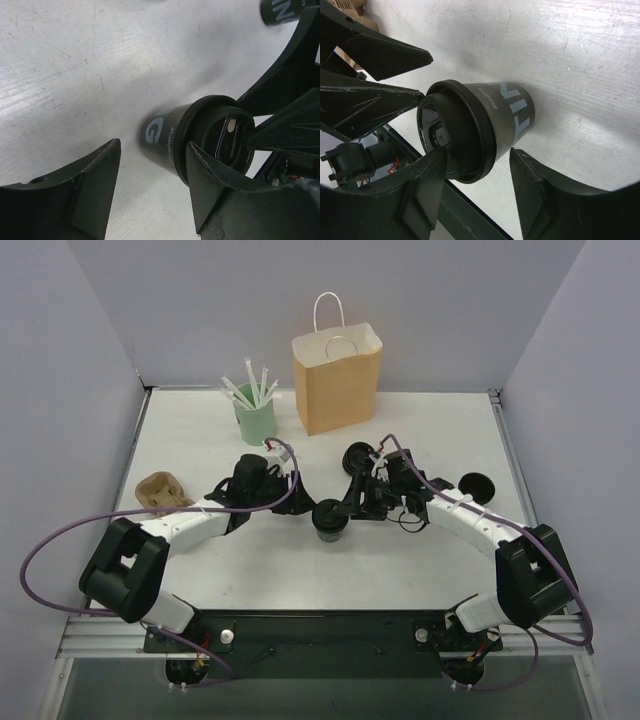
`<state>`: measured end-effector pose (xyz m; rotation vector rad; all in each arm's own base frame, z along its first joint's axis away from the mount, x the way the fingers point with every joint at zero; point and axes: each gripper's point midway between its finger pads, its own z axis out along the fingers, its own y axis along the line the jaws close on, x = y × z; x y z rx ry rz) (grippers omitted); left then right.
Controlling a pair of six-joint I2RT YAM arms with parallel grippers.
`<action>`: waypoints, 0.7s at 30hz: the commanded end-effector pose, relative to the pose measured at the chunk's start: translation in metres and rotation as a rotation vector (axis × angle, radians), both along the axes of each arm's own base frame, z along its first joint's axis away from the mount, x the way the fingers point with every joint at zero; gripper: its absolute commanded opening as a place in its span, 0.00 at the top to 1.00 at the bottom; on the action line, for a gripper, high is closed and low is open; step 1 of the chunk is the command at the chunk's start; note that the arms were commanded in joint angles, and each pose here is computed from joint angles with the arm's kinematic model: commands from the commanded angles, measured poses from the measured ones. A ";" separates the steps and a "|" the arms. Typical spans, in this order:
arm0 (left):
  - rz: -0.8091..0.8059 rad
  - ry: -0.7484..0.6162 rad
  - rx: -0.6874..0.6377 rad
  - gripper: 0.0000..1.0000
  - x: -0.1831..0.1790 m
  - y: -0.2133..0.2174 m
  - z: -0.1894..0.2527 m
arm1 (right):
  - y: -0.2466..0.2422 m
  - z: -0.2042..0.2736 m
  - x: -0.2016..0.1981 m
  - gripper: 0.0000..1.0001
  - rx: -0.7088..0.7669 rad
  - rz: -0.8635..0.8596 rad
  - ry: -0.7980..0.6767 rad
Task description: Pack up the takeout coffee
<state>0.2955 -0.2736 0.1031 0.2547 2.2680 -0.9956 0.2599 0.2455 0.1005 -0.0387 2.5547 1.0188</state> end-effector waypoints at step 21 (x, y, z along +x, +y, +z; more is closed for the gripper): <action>-0.029 -0.064 -0.052 0.33 -0.007 -0.003 0.025 | 0.015 -0.008 0.002 0.54 0.057 0.073 0.014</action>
